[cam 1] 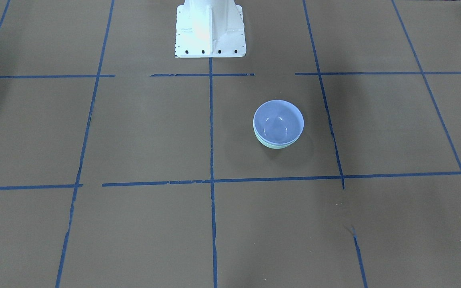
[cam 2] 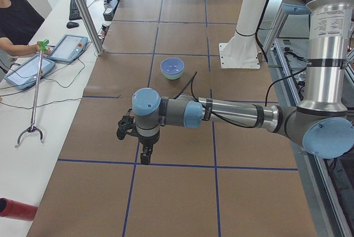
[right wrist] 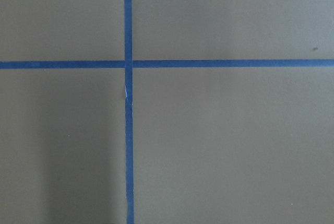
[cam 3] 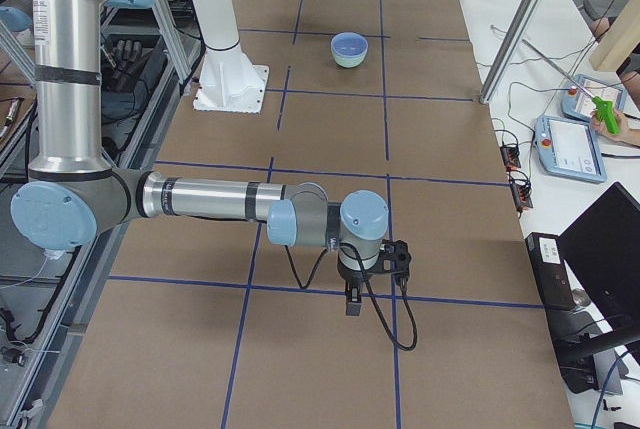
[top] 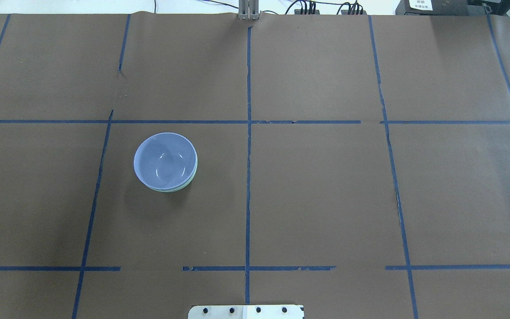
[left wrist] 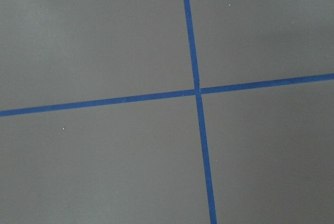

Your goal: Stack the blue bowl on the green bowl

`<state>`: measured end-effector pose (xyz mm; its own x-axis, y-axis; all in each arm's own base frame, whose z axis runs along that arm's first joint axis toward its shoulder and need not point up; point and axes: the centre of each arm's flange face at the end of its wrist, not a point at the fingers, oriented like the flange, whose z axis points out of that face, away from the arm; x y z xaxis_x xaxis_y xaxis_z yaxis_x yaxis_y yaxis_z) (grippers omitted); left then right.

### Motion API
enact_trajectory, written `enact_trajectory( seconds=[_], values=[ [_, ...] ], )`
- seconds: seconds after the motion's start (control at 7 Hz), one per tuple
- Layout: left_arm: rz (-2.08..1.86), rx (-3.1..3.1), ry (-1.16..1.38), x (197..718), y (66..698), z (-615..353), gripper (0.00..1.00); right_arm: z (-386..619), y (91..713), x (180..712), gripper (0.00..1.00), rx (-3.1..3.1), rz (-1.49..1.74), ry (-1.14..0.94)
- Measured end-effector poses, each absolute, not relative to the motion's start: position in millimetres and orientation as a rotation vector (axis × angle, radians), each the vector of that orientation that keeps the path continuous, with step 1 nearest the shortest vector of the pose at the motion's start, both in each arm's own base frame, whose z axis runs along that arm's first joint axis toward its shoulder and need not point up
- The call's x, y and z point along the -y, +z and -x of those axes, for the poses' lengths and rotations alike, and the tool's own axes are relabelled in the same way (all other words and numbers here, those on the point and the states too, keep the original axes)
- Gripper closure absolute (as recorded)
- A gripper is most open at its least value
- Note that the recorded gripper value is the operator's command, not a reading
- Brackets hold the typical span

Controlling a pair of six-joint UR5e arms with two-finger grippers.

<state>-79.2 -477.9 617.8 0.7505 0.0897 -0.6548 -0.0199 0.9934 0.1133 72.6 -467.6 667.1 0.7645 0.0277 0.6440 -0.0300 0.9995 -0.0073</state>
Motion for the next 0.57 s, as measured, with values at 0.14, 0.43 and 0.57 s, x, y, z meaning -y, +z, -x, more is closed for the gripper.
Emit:
enact_trajectory(
  seconds=[0.14, 0.43, 0.57],
  values=[
    [-0.073, -0.732, 0.047, 465.6, 633.3, 78.4, 0.0, -72.6, 667.0, 467.7, 0.0, 0.7, -0.004, 0.031],
    [-0.033, -0.767, 0.031, 454.3, 654.2, 75.7, 0.0, -72.6, 667.0, 467.7, 0.0, 0.7, -0.004, 0.031],
    [-0.027, -0.772, 0.028, 453.6, 657.2, 75.3, 0.0, -72.6, 667.0, 467.7, 0.0, 0.7, -0.004, 0.031]
  ],
)
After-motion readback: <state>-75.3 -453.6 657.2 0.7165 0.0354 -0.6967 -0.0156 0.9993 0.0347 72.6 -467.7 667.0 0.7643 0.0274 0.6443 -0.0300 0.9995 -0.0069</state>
